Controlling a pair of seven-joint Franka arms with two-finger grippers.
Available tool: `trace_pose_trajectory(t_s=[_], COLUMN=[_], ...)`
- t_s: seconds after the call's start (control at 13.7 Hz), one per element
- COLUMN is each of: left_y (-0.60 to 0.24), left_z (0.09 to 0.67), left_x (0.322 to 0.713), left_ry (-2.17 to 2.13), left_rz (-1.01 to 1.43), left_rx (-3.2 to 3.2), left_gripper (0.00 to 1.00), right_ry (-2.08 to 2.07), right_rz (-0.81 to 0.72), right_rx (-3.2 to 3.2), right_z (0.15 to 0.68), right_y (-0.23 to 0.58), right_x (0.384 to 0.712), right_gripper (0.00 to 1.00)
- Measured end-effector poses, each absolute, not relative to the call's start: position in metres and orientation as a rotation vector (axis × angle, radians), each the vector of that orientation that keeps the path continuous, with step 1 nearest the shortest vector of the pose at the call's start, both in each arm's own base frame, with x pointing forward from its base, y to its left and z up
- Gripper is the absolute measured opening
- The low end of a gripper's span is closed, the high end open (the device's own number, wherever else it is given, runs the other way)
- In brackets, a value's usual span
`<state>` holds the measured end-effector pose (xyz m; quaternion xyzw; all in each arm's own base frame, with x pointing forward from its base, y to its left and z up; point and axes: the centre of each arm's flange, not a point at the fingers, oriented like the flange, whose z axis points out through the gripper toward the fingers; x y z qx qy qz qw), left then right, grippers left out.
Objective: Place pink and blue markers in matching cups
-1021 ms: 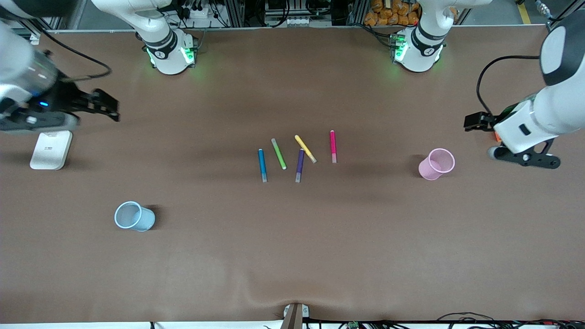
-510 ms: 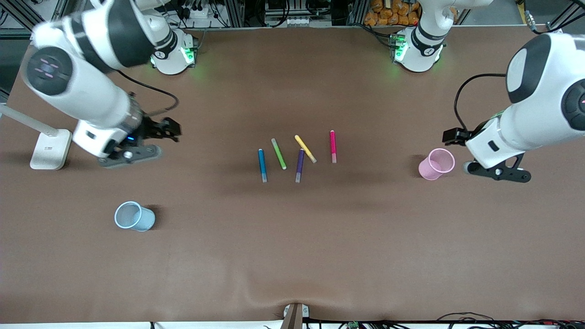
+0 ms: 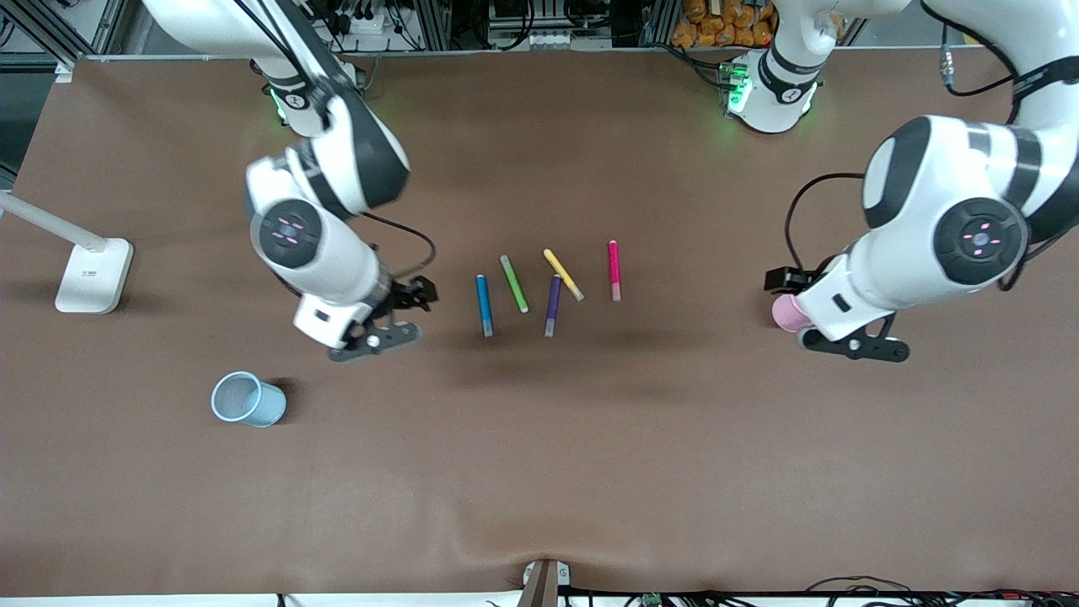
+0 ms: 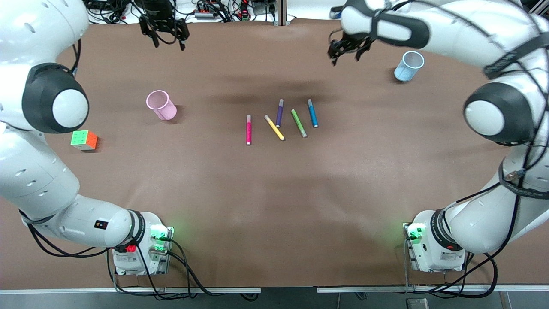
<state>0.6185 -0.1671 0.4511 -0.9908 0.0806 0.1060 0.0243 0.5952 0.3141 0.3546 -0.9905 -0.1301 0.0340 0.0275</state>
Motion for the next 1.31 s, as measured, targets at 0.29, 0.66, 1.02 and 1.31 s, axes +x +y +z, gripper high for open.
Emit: trace_pose_trajectory(t_s=[0.29,0.66,1.02,1.31], left_y=[-0.204,-0.267,-0.293,-0.306], left_z=[0.407,0.356,0.308,0.29], left_x=[0.621,0.596,0.573,0.565], left_ry=[0.192,0.186,0.175,0.146], left_rz=[0.352,0.321,0.265,0.247], left_rx=[-3.103,-3.097,-3.106,-3.11], left_gripper=[1.0,1.0,1.0,1.0], right_ry=[-0.316,-0.221,-0.196,-0.221], right_rz=[0.099,0.089,0.009,-0.021], right_rx=[-3.076,-3.092,-3.076,-3.074], right_z=[0.293,0.239,0.194,0.18], right_y=[0.37,0.411,0.4,0.403], right_x=[0.576,0.549,0.535,0.532], right_gripper=[1.0,1.0,1.0,0.81])
